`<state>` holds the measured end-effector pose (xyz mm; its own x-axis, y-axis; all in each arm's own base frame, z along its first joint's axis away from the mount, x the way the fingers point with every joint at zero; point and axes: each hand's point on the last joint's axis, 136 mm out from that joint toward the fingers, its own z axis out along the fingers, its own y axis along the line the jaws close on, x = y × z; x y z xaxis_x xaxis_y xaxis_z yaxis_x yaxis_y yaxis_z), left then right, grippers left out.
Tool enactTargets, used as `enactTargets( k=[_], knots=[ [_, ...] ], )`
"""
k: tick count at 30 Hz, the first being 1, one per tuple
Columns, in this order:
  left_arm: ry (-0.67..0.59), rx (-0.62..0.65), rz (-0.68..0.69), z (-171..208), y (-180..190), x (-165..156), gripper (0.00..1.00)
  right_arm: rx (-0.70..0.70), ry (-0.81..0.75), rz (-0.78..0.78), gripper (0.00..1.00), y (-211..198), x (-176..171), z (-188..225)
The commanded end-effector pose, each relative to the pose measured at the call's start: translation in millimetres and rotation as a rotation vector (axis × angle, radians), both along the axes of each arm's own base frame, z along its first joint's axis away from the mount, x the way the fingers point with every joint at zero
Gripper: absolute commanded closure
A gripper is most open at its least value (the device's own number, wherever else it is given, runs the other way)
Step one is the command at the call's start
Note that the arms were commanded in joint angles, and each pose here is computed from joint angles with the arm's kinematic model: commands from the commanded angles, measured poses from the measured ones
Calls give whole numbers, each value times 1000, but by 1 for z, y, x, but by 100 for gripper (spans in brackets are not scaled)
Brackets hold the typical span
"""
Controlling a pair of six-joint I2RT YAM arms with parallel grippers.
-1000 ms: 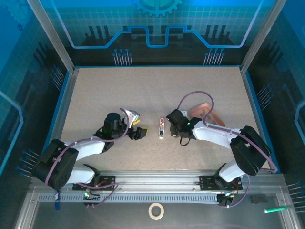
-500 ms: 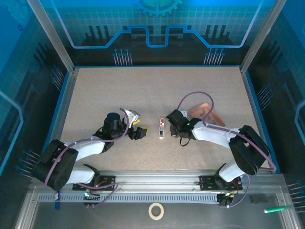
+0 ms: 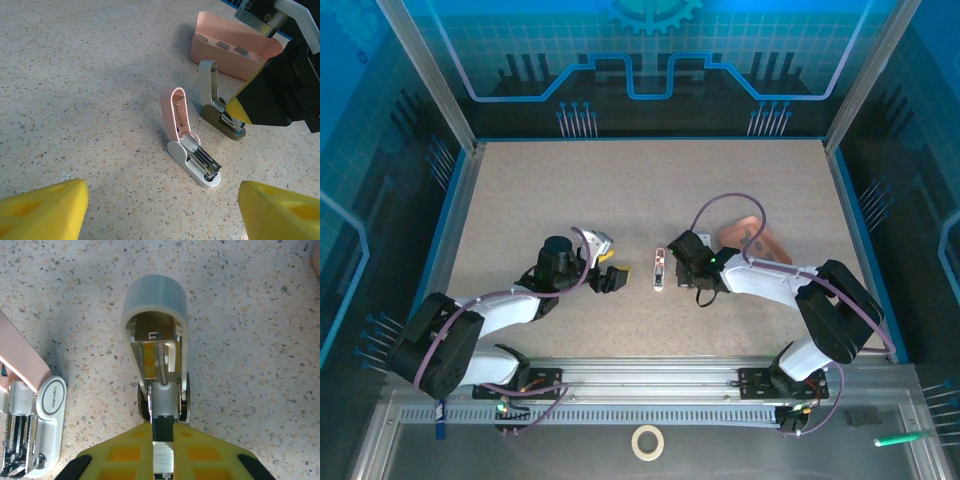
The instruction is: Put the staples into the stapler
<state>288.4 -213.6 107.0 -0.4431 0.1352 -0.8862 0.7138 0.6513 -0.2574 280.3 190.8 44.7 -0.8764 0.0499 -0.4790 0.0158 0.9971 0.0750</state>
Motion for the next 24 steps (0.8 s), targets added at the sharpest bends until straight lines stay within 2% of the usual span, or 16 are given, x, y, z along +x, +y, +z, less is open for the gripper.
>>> enactTargets(
  k=[1,12,24],
  knots=[
    [-52,-21,-47,17,-9,0,20,-39,13,-5,85,-5,-5,-4],
    [-47,-23,-49,17,-9,-1,20,-14,-93,38,85,-3,-1,20],
    [-53,-21,-50,19,-9,-2,20,-29,-59,53,85,-1,-1,8]
  ],
)
